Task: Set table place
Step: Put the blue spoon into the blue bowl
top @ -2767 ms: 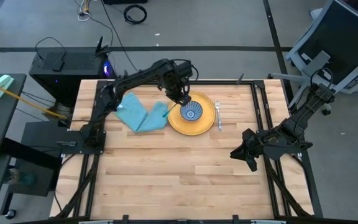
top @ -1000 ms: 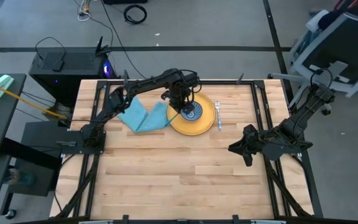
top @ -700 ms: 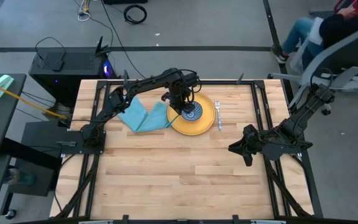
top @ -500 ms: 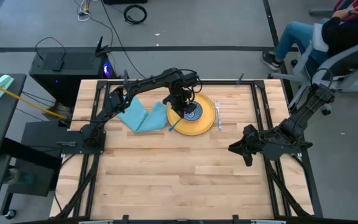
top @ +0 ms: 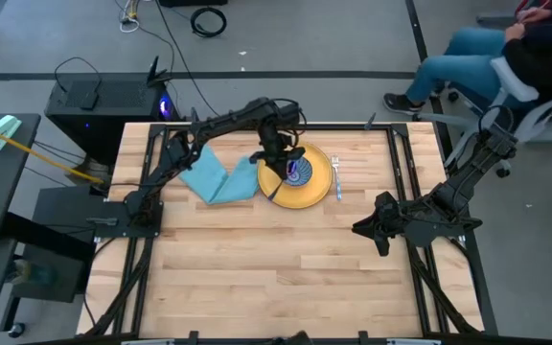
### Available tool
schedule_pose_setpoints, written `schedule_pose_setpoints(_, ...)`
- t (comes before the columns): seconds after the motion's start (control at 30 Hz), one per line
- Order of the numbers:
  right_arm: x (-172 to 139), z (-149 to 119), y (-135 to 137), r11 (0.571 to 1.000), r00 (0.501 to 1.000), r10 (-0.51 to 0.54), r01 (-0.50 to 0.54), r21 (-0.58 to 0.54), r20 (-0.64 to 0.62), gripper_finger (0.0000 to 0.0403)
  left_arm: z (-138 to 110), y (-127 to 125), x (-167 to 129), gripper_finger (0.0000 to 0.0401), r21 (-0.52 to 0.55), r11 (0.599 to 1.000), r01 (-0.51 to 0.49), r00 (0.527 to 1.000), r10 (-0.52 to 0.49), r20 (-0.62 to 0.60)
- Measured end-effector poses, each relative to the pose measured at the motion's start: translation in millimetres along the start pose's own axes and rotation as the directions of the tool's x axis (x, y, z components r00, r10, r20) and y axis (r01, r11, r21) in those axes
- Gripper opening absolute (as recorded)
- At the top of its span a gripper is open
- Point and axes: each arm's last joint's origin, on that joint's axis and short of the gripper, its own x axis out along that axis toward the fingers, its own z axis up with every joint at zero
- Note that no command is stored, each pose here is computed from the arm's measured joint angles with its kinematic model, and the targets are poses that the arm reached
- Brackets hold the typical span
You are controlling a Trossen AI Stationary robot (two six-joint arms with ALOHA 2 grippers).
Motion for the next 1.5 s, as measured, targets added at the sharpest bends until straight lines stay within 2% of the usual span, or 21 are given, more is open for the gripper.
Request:
schedule_pose_setpoints(0.23, 0.1, 0.0, 0.0, 0.999, 1.0, 0.0, 0.0, -0.038, 0.0, 0.0085, 4.0, 4.5, -0.4, 0.0004, -0.081, 0.997, -0.018, 1.0, 0.019, 0.007)
schedule_pose_setpoints(0.43, 0.0, 0.0, -0.1, 0.999, 1.0, -0.001, 0.001, -0.053, 0.0, 0.0085, 11.6, 16.2, 17.6, 0.0004, -0.154, 0.985, -0.081, 0.996, 0.074, -0.052)
schedule_pose_setpoints(0.67, 0.1, 0.0, -0.1, 0.999, 1.0, -0.002, 0.002, -0.054, -0.001, 0.0085, 22.2, 22.0, 29.4, 0.0004, -0.201, 0.976, -0.081, 0.996, 0.07, -0.059)
schedule_pose_setpoints(0.97, 0.1, 0.0, 0.0, 0.999, 1.0, -0.002, 0.002, -0.053, 0.0, 0.0085, 23.4, 30.4, 24.5, 0.0004, -0.28, 0.955, -0.101, 0.993, 0.078, -0.093)
schedule_pose_setpoints(1.2, 0.1, 0.0, 0.0, 0.998, 1.0, -0.002, 0.002, -0.061, 0.0, 0.0085, 19.2, 34.3, 22.3, 0.0004, -0.293, 0.947, -0.132, 0.986, 0.096, -0.134)
schedule_pose_setpoints(1.5, 0.1, 0.0, 0.0, 0.997, 1.0, -0.002, 0.002, -0.08, 0.0, 0.0085, 19.0, 24.4, 20.1, 0.0004, -0.252, 0.964, -0.088, 0.992, 0.063, -0.106)
